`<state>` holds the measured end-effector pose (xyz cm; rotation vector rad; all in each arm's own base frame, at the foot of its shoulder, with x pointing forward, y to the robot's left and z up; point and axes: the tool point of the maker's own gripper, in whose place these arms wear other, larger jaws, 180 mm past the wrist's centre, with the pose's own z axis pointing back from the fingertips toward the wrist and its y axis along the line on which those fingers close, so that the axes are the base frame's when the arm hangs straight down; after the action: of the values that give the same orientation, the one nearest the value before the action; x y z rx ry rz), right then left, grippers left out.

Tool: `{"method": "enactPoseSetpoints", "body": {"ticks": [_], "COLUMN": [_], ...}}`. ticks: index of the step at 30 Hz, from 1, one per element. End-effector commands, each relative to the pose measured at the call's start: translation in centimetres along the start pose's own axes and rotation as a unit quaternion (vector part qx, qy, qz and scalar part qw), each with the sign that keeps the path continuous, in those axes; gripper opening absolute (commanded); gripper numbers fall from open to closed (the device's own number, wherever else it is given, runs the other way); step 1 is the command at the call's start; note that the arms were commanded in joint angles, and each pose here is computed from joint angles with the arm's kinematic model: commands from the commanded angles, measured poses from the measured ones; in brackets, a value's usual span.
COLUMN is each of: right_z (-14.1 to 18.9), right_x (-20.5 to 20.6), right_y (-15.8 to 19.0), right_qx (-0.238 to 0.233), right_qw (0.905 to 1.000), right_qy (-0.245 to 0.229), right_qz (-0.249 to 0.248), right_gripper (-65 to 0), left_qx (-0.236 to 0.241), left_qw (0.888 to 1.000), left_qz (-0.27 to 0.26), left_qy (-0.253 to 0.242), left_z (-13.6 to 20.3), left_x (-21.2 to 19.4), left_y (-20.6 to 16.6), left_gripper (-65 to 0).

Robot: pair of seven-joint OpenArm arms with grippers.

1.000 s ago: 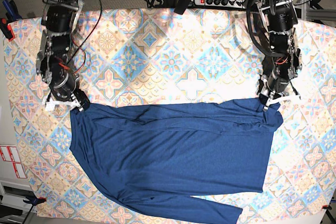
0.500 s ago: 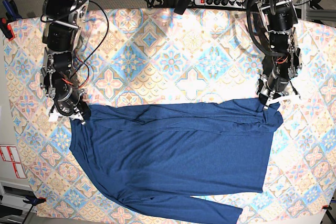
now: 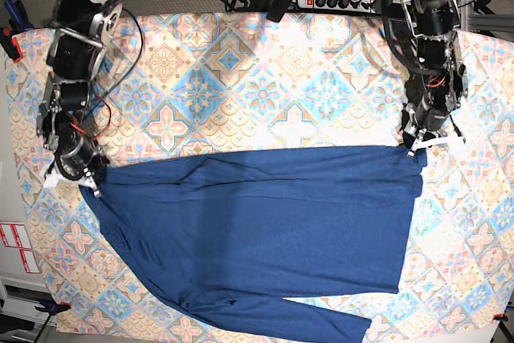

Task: Fold the T-shirt properly
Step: 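Pull both grippers back toward the robot, dragging the shirt along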

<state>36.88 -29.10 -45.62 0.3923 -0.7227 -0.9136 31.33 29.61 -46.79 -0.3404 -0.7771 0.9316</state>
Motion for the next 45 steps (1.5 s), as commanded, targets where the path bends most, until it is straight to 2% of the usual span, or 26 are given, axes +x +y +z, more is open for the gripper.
{"method": "enactPoseSetpoints", "body": {"ticks": [1, 4, 9, 16, 23, 29, 36, 45], "right_z": [0.2, 0.4, 1.7, 3.6, 5.1, 6.8, 8.6, 10.0], "right_x": [1.4, 1.0, 1.2, 0.9, -0.1, 0.3, 1.2, -1.1], "right_y": [1.2, -0.1, -0.8, -2.0, -4.0, -6.1, -9.0, -12.0], "right_qx": [0.017, 0.007, 0.006, 0.002, -0.012, -0.028, -0.049, -0.077], "right_qw": [0.9997, 0.9998, 0.9995, 0.9984, 0.9977, 0.9975, 0.9983, 0.9967], "right_qy": [-0.016, -0.015, -0.027, -0.038, -0.037, -0.045, -0.030, 0.017], "right_qz": [0.000, -0.007, 0.015, 0.041, 0.055, 0.047, -0.004, -0.021], "right_gripper": [-64.5, -64.5, -64.5, -64.6, -64.6, -64.6, -64.6, -64.6], "left_qx": [-0.017, -0.019, -0.019, -0.038, -0.037, -0.029, -0.023, 0.001], "left_qw": [0.999, 0.999, 0.998, 0.996, 0.994, 0.992, 0.989, 0.985], "left_qz": [-0.023, -0.043, -0.050, -0.080, -0.103, -0.118, -0.141, -0.158], "left_qy": [-0.027, -0.020, -0.013, 0.001, 0.006, 0.017, 0.033, 0.064], "left_z": [0.2, 0.2, 0.5, 2.6, 4.7, 6.4, 9.2, 12.6], "left_x": [2.8, 2.7, 2.1, 1.0, -0.2, -1.6, -3.5, -6.1], "left_y": [-1.5, -1.8, -1.6, -2.4, -1.3, 0.1, 1.5, 4.4], "left_gripper": [-65.0, -65.0, -65.0, -65.0, -65.0, -65.0, -65.0, -65.0]}}
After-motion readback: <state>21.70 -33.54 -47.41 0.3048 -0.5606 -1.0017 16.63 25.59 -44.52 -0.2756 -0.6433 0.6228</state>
